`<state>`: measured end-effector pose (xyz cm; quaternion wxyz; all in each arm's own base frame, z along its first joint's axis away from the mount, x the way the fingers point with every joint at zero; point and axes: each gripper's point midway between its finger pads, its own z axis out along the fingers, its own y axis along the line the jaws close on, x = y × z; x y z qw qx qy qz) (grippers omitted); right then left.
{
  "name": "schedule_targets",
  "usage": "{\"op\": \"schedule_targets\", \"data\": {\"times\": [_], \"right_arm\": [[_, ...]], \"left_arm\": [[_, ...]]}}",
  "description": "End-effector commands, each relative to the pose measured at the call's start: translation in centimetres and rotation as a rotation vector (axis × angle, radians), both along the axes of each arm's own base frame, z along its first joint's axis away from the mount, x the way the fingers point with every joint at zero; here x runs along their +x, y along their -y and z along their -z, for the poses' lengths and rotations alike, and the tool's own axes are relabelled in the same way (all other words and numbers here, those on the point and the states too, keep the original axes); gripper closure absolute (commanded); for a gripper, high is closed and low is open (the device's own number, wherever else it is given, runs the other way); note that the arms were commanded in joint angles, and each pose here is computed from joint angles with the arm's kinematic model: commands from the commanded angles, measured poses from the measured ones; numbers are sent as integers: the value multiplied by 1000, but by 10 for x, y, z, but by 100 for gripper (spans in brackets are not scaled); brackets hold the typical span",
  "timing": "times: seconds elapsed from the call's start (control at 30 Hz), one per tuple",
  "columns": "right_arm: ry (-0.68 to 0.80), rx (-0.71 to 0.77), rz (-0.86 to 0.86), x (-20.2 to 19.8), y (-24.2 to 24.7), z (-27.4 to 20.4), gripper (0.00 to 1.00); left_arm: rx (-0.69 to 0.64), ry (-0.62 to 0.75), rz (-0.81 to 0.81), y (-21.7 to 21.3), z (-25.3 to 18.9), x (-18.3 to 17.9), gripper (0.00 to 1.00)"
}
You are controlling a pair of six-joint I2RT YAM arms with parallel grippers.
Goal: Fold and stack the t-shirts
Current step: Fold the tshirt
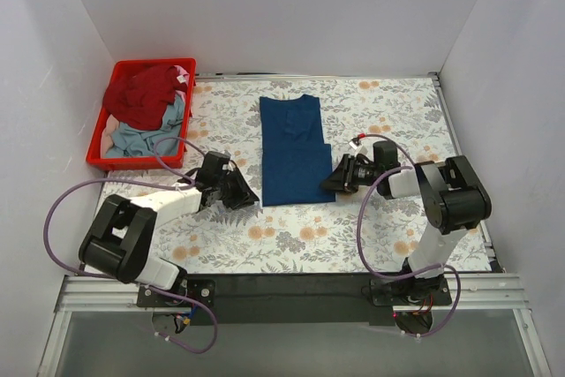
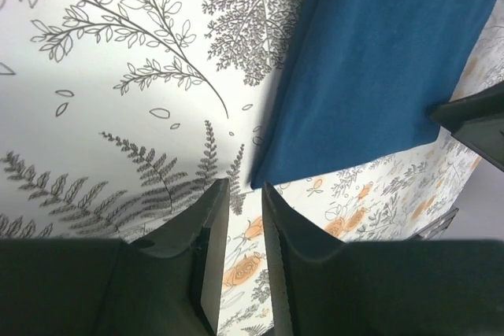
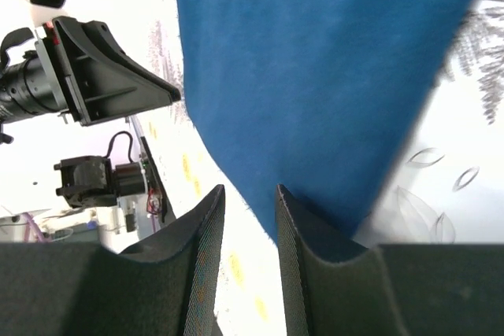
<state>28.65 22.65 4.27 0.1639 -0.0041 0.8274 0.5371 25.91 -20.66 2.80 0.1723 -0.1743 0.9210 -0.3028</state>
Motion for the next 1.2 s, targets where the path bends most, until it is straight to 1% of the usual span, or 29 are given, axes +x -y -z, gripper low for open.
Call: {"op": "schedule_targets", "data": {"times": [0.0, 0.03, 0.07, 0.1, 0.13, 0.2, 0.27, 0.3, 0.33, 0.37, 0.4, 0.43, 0.57, 0.67, 0.73, 0.83, 0.87, 0.93, 0.97, 1.0, 1.03, 1.07, 1.1, 1.13, 1.17], "right_arm": [[72, -65, 24, 1, 6, -16, 61], [86, -94, 27, 3, 5, -20, 61], [159, -138, 14, 5, 6, -28, 61], [117, -223, 20, -3, 8, -17, 61], [141, -242, 16, -3, 6, -21, 60], [173, -205, -12, -8, -3, -35, 60], [157, -161, -42, -12, -11, -36, 60], [112, -102, -83, -22, -18, -38, 60], [147, -46, -102, -19, -25, -45, 59], [96, -13, -130, -28, -29, -34, 59], [82, 42, -168, -34, -34, -38, 60], [84, 68, -167, -33, -37, -38, 60], [-25, 35, -132, -38, -33, 8, 60], [-104, 8, -86, -38, -25, 30, 60], [-114, 11, -80, -38, -25, 31, 61], [-48, 10, -69, -35, -24, 14, 60], [-1, 17, -68, -33, -24, 0, 60], [10, -38, -57, -35, -19, -1, 61], [69, -59, -55, -28, -19, -16, 61], [37, -189, -53, -35, -7, 2, 60], [50, -257, -57, -35, -2, 3, 60], [119, -306, -61, -22, -6, -16, 60], [122, -441, -17, -17, 9, -7, 60], [94, -543, -33, -26, 19, -1, 59], [116, -610, -39, -30, 20, -5, 59]], "left_arm": [[57, 109, -4, -10, -31, 14, 74], [72, 122, -1, -12, -35, 16, 73], [84, 137, 4, -13, -39, 18, 71], [103, 152, 17, -14, -44, 20, 70], [120, 159, 21, -15, -45, 20, 68], [122, 164, 32, -13, -48, 20, 67], [94, 160, 46, -6, -50, 18, 67], [82, 166, 55, -1, -53, 20, 67], [79, 152, 55, 0, -50, 20, 67], [72, 148, 59, 3, -50, 20, 67], [73, 144, 61, 4, -49, 20, 67], [72, 146, 62, 5, -50, 20, 67], [81, 157, 59, 3, -49, 19, 67], [88, 152, 57, 0, -46, 15, 67], [90, 154, 55, -1, -46, 14, 67], [93, 158, 53, -3, -46, 12, 67], [94, 160, 53, -3, -47, 12, 67], [105, 165, 53, -5, -48, 12, 67], [112, 166, 57, -6, -47, 12, 66], [121, 163, 61, -5, -48, 13, 65], [135, 157, 67, -7, -45, 12, 63], [141, 153, 68, -6, -45, 13, 62], [150, 148, 76, -5, -46, 12, 61], [162, 151, 83, -5, -47, 13, 60], [186, 150, 81, -6, -44, 14, 57]]}}
